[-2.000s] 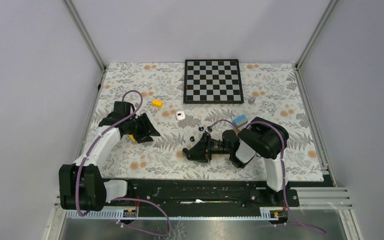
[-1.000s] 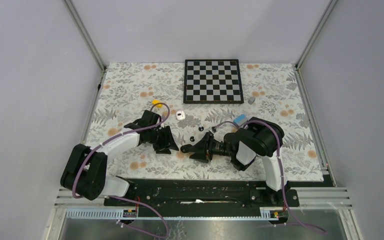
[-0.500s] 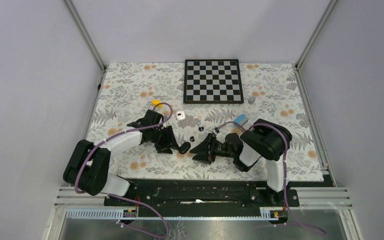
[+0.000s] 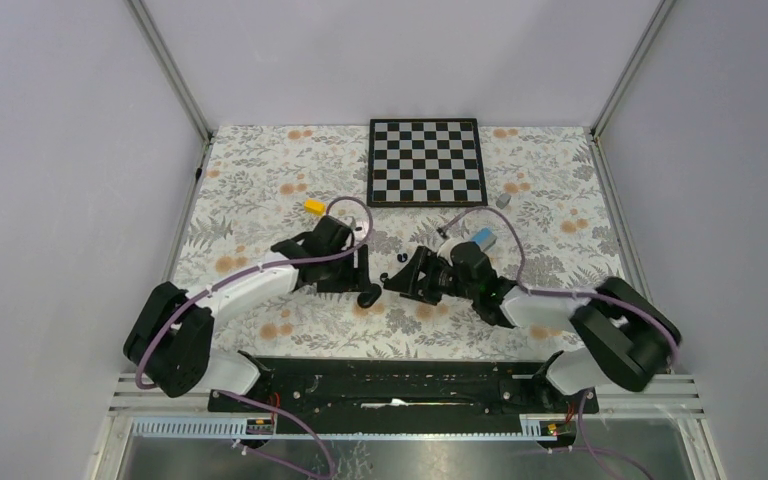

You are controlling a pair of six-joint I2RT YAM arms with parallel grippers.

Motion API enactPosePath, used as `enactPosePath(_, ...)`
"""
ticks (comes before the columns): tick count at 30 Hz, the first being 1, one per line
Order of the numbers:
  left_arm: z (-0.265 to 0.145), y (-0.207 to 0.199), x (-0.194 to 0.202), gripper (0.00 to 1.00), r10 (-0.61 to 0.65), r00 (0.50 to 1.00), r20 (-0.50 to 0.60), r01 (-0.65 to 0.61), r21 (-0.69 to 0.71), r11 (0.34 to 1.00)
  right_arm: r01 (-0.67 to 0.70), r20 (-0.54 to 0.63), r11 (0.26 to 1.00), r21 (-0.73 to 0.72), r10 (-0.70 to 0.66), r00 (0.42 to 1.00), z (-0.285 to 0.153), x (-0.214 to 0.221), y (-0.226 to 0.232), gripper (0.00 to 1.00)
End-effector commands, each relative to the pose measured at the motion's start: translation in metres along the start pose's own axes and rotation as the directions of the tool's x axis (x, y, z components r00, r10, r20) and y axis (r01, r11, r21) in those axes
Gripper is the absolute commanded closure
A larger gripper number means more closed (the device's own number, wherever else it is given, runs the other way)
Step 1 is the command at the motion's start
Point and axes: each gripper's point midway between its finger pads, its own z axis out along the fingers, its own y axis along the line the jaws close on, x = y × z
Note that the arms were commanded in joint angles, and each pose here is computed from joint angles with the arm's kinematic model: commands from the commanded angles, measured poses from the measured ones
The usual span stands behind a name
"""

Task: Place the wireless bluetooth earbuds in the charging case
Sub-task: Adjust the charging case at the center of the board, then pick up the charging case at the center of the board.

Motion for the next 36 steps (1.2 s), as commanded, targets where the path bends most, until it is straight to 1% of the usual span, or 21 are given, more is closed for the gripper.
enactPosePath(1,-0.008,-0.006,-0.028,0.25,0.139,0.976,0.169,-0.116,-0.137,0.984,0.172,0.157,0.963,0.21,-0.207,0.966,-0.029,-0.04,-0.005,0.22)
enactPosePath(3,-0.006,-0.012,-0.028,0.24,0.185,0.963,0.193,-0.154,-0.165,0.974,0.19,0.227,0.943,0.274,-0.255,0.94,-0.048,-0.056,-0.007,0.2)
enactPosePath(7,0.004,-0.015,-0.026,0.24,0.241,0.948,0.21,-0.198,-0.205,0.958,0.18,0.351,0.923,0.339,-0.302,0.886,-0.085,-0.08,-0.005,0.19)
enactPosePath(13,0.019,-0.027,-0.016,0.26,0.312,0.923,0.225,-0.267,-0.211,0.94,0.153,0.445,0.902,0.404,-0.34,0.829,-0.124,-0.092,-0.01,0.16)
enactPosePath(16,0.026,-0.03,-0.012,0.29,0.339,0.917,0.211,-0.294,-0.219,0.93,0.144,0.457,0.899,0.414,-0.342,0.821,-0.13,-0.092,-0.012,0.15)
enactPosePath(18,0.033,-0.029,-0.007,0.32,0.354,0.918,0.181,-0.312,-0.223,0.924,0.141,0.459,0.901,0.411,-0.338,0.821,-0.131,-0.091,-0.012,0.15)
enactPosePath(24,0.047,-0.019,0.001,0.39,0.376,0.919,0.121,-0.333,-0.276,0.902,0.131,0.461,0.903,0.409,-0.328,0.824,-0.131,-0.09,-0.014,0.15)
enactPosePath(27,0.048,-0.019,0.001,0.5,0.376,0.919,0.115,-0.332,-0.285,0.899,0.132,0.464,0.903,0.409,-0.33,0.822,-0.132,-0.09,-0.014,0.14)
enactPosePath(29,0.046,-0.02,0.0,0.6,0.373,0.921,0.117,-0.329,-0.282,0.901,0.132,0.464,0.903,0.41,-0.331,0.822,-0.132,-0.09,-0.015,0.14)
enactPosePath(34,0.039,-0.031,-0.001,0.63,0.378,0.92,0.1,-0.344,-0.254,0.904,0.136,0.46,0.902,0.41,-0.333,0.823,-0.131,-0.09,-0.014,0.14)
enactPosePath(36,0.032,-0.044,0.001,0.67,0.382,0.921,0.079,-0.362,-0.195,0.912,0.15,0.453,0.906,0.395,-0.334,0.826,-0.129,-0.09,-0.011,0.12)
